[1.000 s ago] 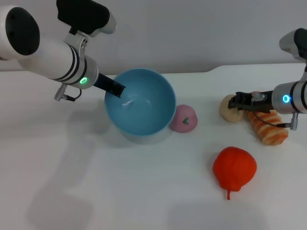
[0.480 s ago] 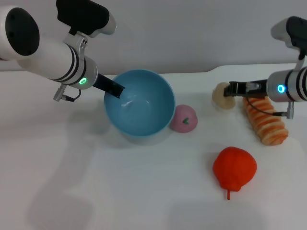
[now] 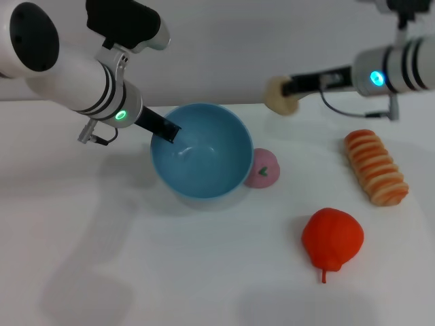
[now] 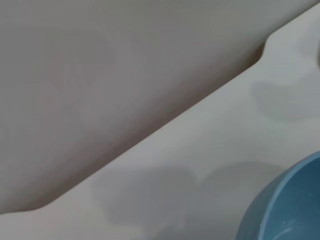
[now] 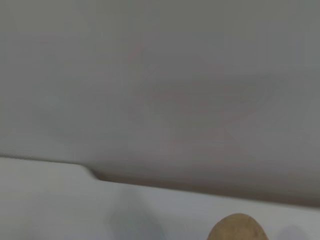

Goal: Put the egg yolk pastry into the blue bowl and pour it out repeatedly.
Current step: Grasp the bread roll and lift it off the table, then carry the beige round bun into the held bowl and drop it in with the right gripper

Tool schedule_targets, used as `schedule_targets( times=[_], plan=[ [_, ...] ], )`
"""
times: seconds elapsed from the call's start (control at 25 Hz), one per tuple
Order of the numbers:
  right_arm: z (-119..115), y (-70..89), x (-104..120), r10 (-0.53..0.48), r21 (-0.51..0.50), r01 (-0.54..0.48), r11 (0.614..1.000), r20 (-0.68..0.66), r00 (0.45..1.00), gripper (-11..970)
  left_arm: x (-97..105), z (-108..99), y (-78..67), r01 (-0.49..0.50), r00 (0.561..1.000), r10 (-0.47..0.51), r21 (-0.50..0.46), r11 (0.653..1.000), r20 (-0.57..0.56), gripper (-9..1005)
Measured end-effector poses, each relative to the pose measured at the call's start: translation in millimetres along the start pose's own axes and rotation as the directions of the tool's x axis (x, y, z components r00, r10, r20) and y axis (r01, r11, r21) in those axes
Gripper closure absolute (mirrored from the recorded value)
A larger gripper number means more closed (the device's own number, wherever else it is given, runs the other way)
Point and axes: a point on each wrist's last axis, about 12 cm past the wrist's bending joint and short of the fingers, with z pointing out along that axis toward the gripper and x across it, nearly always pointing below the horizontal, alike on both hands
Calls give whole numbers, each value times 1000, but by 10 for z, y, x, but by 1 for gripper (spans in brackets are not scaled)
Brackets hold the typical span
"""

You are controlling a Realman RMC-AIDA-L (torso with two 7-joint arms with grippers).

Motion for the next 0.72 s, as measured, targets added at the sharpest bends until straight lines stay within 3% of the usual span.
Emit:
schedule_targets(
  times=[0.2, 0.44, 0.72],
  plan=[
    [16, 306, -181, -71, -86, 70, 994, -3, 997, 951, -15, -3, -18, -8, 1000, 8, 4, 1000, -6, 997],
    [85, 642, -215, -153, -179, 146, 973, -28, 988, 951, -11, 4, -13, -1, 1000, 1, 3, 1000, -4, 998],
    [99, 875, -200, -199, -258, 180, 949, -50, 979, 955, -3, 9, -3, 2, 1000, -2, -1, 1000, -2, 998]
  ],
)
